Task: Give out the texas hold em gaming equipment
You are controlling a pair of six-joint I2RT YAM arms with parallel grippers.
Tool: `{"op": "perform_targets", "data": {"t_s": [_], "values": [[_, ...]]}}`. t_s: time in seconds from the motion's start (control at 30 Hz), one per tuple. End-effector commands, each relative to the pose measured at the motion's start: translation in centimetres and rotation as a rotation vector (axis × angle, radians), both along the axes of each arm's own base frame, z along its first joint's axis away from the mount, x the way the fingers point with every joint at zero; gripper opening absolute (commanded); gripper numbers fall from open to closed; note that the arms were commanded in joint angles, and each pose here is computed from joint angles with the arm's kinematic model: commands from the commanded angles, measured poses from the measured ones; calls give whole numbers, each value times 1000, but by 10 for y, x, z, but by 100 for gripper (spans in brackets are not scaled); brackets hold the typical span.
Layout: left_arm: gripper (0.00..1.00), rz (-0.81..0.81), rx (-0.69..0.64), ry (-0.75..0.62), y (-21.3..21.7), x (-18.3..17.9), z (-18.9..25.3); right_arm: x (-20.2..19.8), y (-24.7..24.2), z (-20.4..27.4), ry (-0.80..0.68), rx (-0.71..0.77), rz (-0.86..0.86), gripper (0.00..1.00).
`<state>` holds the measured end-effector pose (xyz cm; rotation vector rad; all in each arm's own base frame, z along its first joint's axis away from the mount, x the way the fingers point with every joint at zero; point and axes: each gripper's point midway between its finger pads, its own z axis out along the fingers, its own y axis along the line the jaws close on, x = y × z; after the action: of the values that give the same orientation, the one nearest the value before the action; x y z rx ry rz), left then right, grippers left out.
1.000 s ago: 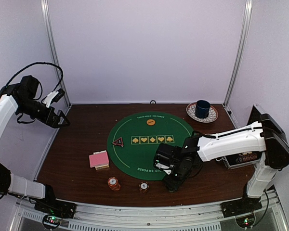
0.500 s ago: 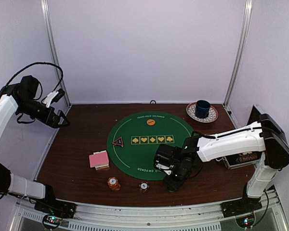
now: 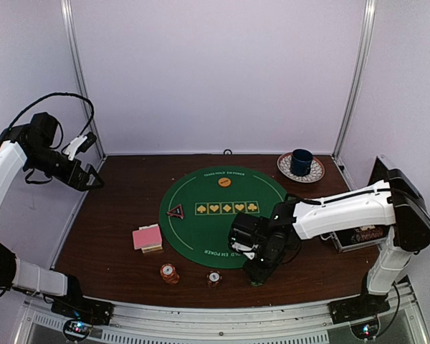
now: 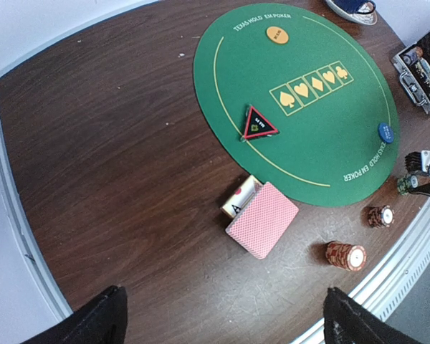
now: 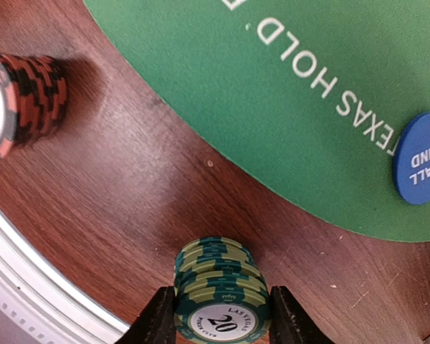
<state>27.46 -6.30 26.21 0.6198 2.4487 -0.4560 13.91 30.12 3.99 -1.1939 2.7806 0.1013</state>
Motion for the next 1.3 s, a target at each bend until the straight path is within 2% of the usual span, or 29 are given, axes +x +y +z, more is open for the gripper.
{"op": "perform_targets", "data": {"t_s": [0.0,0.2,0.3,0.47,0.63,0.77,0.93,1.27], "values": [[98,-13,8,-44,0,-1,12,10,11,29,-52,36,8,23],[97,-16,5,-45,0,-1,13,28,19,63,-115,57,-19,19],[98,-16,4,-41,0,-1,12,54,22,78,-167,54,-61,17],[97,-20,-4,-36,-2,-2,10,127,40,112,-263,132,-174,17],[97,-22,-5,-37,-2,-3,10,217,51,125,-340,208,-299,17],[97,-24,-6,-35,-2,-4,9,279,48,106,-344,207,-376,17],[97,-28,-9,-26,-3,-6,5,330,44,85,-372,186,-399,17],[98,-35,-12,-19,-4,-2,4,372,35,36,-361,202,-459,19]]}}
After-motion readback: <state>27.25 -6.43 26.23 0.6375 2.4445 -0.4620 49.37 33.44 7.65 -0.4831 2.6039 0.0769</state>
